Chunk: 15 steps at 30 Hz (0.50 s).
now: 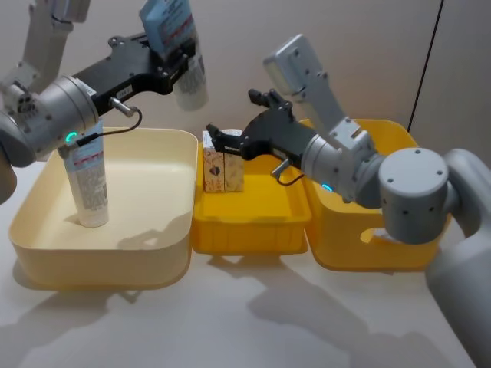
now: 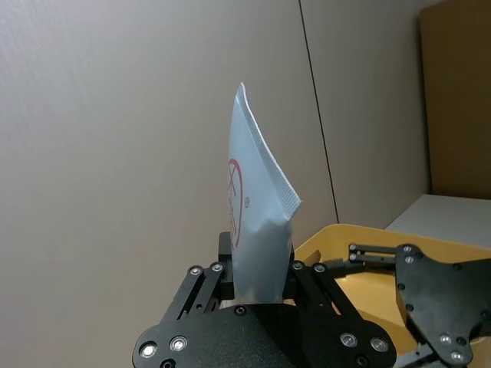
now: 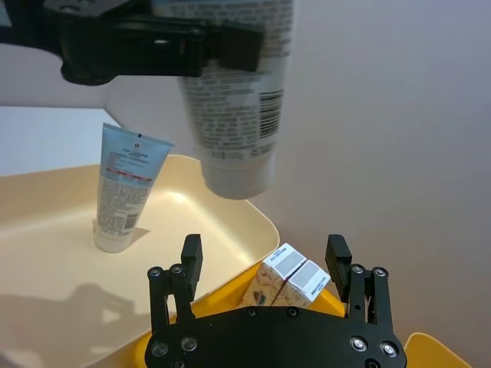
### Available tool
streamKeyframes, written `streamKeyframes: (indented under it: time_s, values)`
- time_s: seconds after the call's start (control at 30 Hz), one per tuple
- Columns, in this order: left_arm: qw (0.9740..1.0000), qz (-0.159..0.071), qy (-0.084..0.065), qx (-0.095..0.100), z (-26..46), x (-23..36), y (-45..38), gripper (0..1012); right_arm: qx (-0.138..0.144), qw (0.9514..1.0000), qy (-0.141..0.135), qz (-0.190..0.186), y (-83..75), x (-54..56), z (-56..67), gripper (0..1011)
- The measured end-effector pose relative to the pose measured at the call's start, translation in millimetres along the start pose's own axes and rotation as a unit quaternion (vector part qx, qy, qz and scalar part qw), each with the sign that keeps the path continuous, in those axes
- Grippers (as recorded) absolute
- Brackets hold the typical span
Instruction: Bimanual collaborative sorting of washing and personal care products
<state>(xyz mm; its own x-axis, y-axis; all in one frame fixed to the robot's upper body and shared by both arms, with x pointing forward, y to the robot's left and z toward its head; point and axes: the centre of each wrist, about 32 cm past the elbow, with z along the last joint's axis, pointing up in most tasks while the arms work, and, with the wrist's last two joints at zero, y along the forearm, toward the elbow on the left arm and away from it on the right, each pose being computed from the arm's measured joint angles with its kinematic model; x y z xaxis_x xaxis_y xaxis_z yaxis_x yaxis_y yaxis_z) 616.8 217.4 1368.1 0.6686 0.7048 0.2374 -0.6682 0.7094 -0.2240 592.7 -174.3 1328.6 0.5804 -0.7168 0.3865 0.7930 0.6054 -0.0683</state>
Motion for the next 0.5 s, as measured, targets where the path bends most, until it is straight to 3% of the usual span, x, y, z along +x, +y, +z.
streamKeyframes:
  time_s: [0.5]
  values:
    - [0.999,-0.042,-0.011,-0.003,3.6,1.8,-10.1,308,-0.015,0.9999,-0.001,-0.003,11.6,-18.4,1.5,1001]
